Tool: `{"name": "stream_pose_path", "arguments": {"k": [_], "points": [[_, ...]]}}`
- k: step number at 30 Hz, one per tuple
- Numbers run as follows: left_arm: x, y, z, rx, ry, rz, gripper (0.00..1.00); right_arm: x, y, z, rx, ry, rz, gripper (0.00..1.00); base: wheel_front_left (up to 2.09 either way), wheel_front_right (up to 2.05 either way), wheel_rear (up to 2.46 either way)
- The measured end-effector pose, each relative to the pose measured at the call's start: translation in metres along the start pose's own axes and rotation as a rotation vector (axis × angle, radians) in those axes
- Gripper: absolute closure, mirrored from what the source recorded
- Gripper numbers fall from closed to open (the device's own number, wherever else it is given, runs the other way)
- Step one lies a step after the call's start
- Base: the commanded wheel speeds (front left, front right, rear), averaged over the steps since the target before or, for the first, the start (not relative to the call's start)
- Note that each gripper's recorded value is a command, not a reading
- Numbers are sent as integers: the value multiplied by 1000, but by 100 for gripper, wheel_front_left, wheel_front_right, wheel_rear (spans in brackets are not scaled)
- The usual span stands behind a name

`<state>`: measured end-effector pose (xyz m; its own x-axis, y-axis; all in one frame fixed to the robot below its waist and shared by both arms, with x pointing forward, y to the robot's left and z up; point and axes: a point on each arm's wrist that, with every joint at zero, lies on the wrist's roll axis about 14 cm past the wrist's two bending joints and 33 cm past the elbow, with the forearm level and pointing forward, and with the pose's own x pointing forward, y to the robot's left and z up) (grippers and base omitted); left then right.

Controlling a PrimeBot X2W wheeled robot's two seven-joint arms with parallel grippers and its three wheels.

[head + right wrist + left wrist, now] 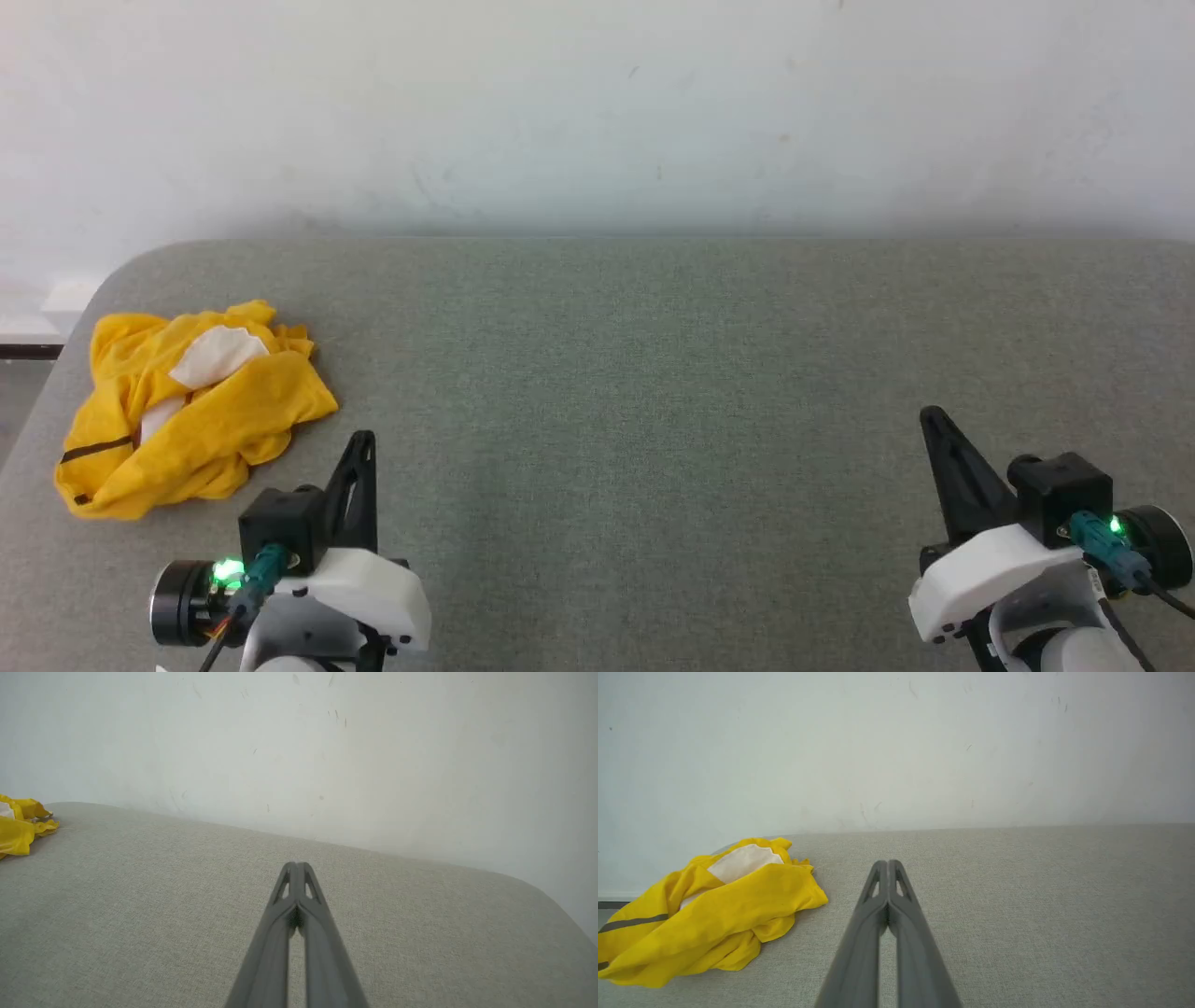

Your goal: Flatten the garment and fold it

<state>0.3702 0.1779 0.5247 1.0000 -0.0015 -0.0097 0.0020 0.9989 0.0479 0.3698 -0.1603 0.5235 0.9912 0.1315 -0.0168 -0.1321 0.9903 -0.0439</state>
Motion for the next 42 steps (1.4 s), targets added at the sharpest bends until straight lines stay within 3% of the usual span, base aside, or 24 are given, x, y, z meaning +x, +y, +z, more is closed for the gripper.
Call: {"name": "stream_pose_path", "arguments": {"k": [21,22,24,25,26,42], "points": [[0,0,0,0,0,0,100,0,0,0,0,0,0,100,0,0,0],[0,0,0,0,0,0,0,0,0,0,0,0,0,0,0,0,0],[0,0,0,0,0,0,0,0,0,0,0,1,0,0,0,0,0],[0,0,0,0,0,0,100,0,0,0,0,1,0,100,0,0,0],[0,0,0,0,0,0,0,0,0,-1,0,2,0,0,0,0,0],[-2,0,2,-3,-22,0,0,-3,-12,-2,21,-10,-34,0,0,0,0]]}}
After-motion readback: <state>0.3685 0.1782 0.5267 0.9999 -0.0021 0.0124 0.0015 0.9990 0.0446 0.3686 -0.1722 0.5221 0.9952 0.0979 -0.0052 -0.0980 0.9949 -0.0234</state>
